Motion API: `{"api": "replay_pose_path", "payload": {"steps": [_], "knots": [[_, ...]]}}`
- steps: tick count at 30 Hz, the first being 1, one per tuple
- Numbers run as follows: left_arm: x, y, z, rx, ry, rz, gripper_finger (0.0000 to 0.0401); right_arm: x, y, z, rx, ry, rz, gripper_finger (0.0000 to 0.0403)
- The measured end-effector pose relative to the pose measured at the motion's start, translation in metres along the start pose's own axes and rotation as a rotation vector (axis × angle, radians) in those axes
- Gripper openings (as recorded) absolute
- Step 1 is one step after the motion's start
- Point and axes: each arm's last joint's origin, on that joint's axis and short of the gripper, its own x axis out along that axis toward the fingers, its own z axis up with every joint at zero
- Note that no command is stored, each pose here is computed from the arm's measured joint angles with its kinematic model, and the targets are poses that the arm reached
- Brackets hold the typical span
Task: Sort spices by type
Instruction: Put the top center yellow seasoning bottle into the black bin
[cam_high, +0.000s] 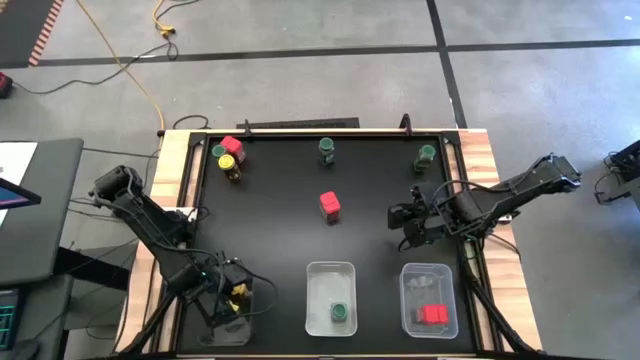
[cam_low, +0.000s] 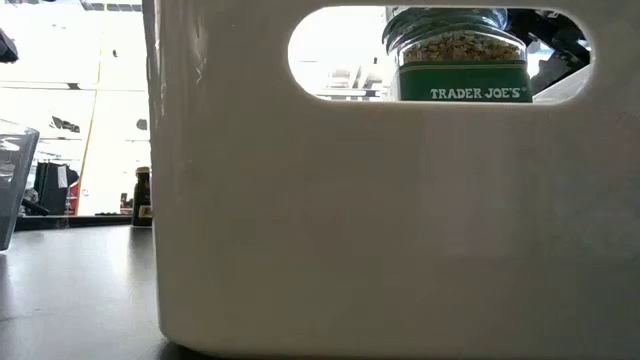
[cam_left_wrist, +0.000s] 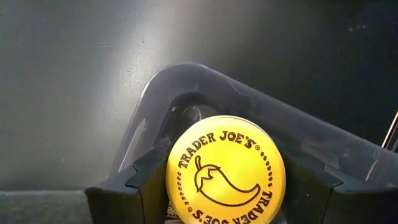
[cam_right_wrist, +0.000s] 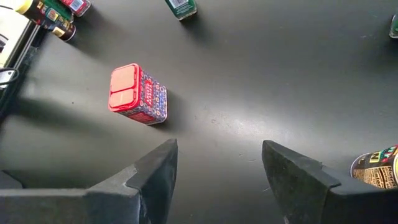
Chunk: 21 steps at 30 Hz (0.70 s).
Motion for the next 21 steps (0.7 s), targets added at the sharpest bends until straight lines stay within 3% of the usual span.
{"api": "replay_pose_path", "payload": {"steps": [21], "knots": [[0.0033,0.0012,-0.0005,0.030,0.006,0.016,0.0242,0.0000,0.0000,0.0000,-0.008,0.000,0.000,0.0260]]}}
